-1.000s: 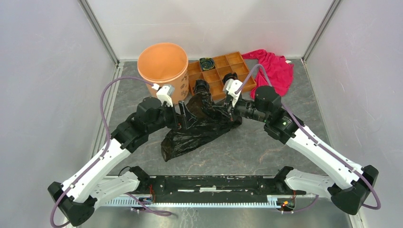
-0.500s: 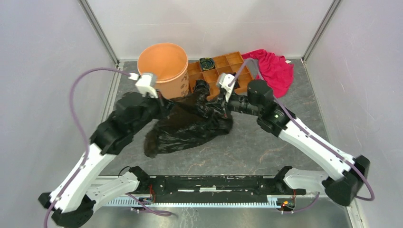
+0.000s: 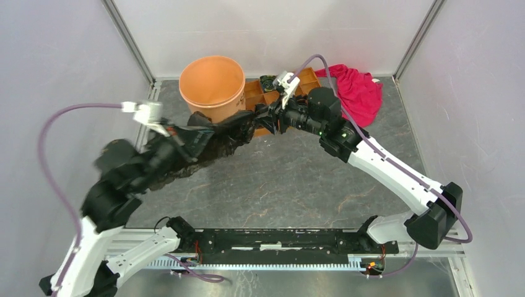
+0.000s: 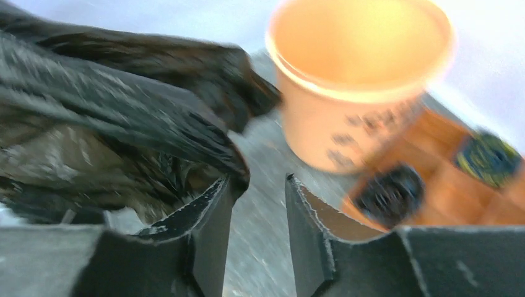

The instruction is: Put the trash bags into the trash bin

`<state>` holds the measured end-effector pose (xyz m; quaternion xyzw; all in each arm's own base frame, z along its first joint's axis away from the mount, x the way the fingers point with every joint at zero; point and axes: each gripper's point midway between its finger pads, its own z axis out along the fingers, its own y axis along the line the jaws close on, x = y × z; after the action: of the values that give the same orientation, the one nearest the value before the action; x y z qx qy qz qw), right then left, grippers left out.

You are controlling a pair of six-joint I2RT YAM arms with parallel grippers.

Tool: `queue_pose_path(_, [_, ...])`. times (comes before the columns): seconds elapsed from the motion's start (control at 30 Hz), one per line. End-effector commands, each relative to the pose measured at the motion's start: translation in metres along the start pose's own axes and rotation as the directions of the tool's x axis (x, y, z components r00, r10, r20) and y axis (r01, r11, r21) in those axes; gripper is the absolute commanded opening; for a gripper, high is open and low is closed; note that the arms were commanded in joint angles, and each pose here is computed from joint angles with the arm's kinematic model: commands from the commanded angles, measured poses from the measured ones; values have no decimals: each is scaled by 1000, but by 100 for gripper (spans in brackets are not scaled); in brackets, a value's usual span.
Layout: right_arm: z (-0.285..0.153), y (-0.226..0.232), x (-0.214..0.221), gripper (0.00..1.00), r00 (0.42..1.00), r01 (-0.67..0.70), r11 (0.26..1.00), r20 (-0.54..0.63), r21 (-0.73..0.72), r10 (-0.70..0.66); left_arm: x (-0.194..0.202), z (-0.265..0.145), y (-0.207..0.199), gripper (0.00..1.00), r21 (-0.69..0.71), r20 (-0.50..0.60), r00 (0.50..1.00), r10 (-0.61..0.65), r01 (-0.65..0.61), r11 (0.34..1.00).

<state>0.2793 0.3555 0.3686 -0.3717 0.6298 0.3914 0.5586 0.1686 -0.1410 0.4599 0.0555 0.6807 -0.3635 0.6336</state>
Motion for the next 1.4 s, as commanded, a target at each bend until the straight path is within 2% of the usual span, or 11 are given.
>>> queue_pose_path(0.0, [-38, -74, 81, 50, 971, 30, 898, -226, 439, 78, 83, 49, -9, 2, 98, -215, 968, -126, 150, 984])
queue_pose_path(0.1, [-76, -96, 130, 69, 918, 81, 800, -357, 594, 172, 123, 70, -3, 2, 76, -276, 936, -218, 247, 966])
queue_pose_path(0.2, [-101, -90, 163, 82, 886, 64, 771, -391, 634, 248, 156, 83, 1, 2, 66, -337, 898, -284, 323, 944])
queue_pose_path(0.3, [-115, -74, 176, 91, 895, -37, 767, -320, 641, 311, 171, 89, -4, 2, 90, -361, 872, -331, 386, 918])
queue_pose_path(0.4, [-115, -52, 175, 98, 909, -200, 783, -188, 589, 373, 167, 91, -4, 2, 89, -342, 873, -348, 399, 913])
queue_pose_path(0.53, [-103, -26, 171, 98, 868, -417, 773, -42, 478, 495, 149, 93, -3, 2, 77, -278, 887, -369, 404, 912])
queue_pose_path(0.7, [-85, 17, 182, 98, 695, -690, 667, 1, 283, 719, 138, 96, 1, 2, 54, -227, 890, -396, 417, 907])
queue_pose_path(1.03, [-76, 69, 207, 98, 519, -852, 513, 34, 108, 854, 124, 106, -10, 2, 105, -206, 888, -410, 437, 893])
queue_pose_path(1.1, [-71, 72, 209, 98, 521, -852, 516, 38, 84, 853, 121, 107, -13, 2, 114, -207, 889, -409, 437, 892])
queue_pose_path(1.23, [-67, 66, 227, 98, 579, -812, 573, 36, 116, 814, 119, 106, -15, 2, 123, -207, 890, -406, 436, 892])
queue_pose_path(1.37, [-67, 63, 227, 98, 576, -817, 572, 85, 65, 813, 119, 104, -16, 2, 130, -207, 891, -404, 435, 891])
